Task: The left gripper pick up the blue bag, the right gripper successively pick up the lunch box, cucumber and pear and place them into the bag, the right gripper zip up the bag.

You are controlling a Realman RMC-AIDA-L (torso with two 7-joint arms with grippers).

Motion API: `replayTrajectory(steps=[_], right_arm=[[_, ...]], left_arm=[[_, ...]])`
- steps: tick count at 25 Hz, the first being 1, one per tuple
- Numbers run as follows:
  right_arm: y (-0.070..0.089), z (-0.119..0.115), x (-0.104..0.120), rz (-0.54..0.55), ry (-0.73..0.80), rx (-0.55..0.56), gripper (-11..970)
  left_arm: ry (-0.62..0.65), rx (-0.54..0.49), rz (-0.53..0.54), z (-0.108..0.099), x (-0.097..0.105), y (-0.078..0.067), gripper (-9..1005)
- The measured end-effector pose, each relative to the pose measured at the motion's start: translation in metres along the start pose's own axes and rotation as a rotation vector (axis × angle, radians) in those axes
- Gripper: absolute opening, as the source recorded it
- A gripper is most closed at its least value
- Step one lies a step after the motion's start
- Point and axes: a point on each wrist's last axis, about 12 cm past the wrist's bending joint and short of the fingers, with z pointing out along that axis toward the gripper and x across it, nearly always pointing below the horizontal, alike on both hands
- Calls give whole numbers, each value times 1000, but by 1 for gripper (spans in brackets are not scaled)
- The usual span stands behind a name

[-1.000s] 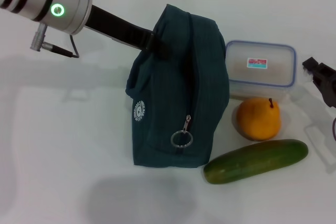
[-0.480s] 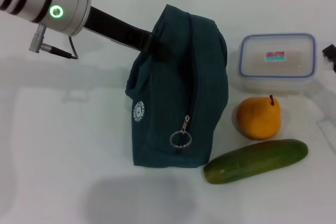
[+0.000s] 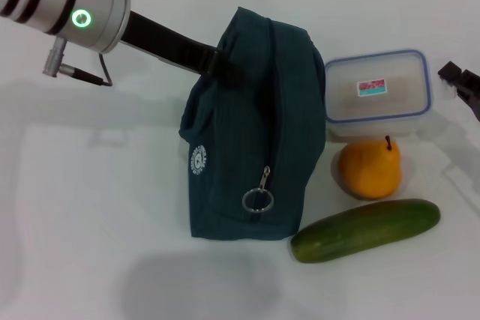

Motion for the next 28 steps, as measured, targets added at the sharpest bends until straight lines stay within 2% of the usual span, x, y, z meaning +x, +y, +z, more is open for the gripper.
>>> replayTrajectory(steps=[7,19,28], right_arm=[[-4,-9,-5,-14,-20,17,84],[-2,-6,-6,-48,6,7,84],[3,-23,-11,-5,-105,-67,85]], left_arm=[[8,7,-9,2,2,1,42],[10,27,-5,4,4,-1,42],[10,27,-1,3,5,0,42]])
